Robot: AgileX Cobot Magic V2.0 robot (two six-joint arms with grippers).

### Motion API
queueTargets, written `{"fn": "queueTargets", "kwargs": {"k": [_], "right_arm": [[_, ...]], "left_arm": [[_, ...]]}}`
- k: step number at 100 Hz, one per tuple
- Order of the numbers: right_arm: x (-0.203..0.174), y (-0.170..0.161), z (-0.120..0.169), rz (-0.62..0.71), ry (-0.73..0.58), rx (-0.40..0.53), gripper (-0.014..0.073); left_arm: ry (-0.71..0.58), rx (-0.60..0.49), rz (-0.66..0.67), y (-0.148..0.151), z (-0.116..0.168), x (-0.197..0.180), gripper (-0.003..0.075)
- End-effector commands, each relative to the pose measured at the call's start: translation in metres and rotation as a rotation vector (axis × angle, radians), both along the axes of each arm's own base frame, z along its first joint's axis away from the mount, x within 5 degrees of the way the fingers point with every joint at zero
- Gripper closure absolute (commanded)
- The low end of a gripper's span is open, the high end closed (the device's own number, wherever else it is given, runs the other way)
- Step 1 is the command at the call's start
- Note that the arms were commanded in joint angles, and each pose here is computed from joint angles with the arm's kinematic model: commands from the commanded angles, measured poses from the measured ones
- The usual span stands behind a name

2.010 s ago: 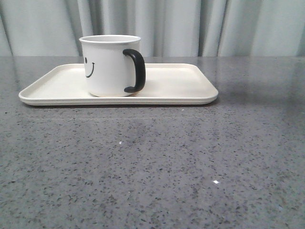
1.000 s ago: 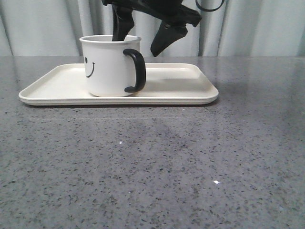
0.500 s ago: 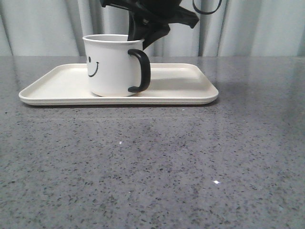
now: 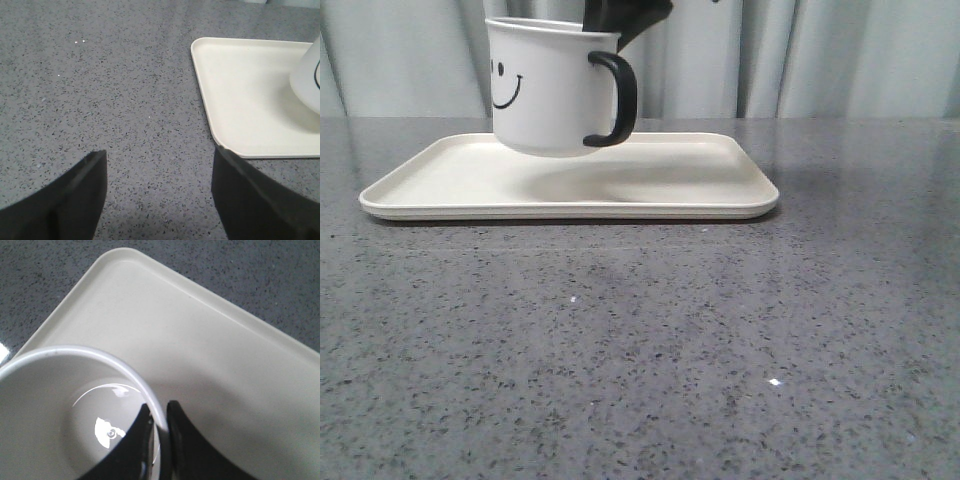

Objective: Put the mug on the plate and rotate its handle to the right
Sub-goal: 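Grip the mug rim with the right gripper and lift it, then rotate the mug with the right gripper, turning the handle, and lower it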

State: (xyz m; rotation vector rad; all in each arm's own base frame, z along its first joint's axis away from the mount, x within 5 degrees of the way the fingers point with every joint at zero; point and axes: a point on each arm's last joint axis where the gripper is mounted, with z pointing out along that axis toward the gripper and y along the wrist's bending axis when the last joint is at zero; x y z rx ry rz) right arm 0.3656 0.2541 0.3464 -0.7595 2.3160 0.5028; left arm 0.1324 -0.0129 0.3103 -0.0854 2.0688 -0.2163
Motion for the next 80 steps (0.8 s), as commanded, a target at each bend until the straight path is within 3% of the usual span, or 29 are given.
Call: {"fn": "queueTargets", "kwargs": {"k": [1, 25, 44, 58, 80], "right_arm": [[-0.011, -0.008, 0.049, 0.068, -0.150, 0.025, 0.0652], [-0.010, -0.006, 0.069, 0.285, -0.292, -0.117, 0.0655], [0.000, -0.005, 0.059, 0.452, -0.291, -0.224, 0.0656], [0.010, -0.008, 0.051, 0.546, -0.263, -0.207, 0.0656], [0.017, -0.019, 0.049, 0.696, -0.291, -0.100, 0.0656]], "left_arm": [[-0.098, -0.014, 0.014, 0.001, 0.015, 0.003, 0.0281], [-0.098, -0.014, 0.014, 0.001, 0.015, 0.003, 0.0281], [-0.098, -0.014, 0.014, 0.001, 0.015, 0.003, 0.0281], [-0.098, -0.014, 0.014, 0.001, 0.015, 0.003, 0.0281], [-0.098, -0.014, 0.014, 0.001, 0.015, 0.003, 0.0281]]}}
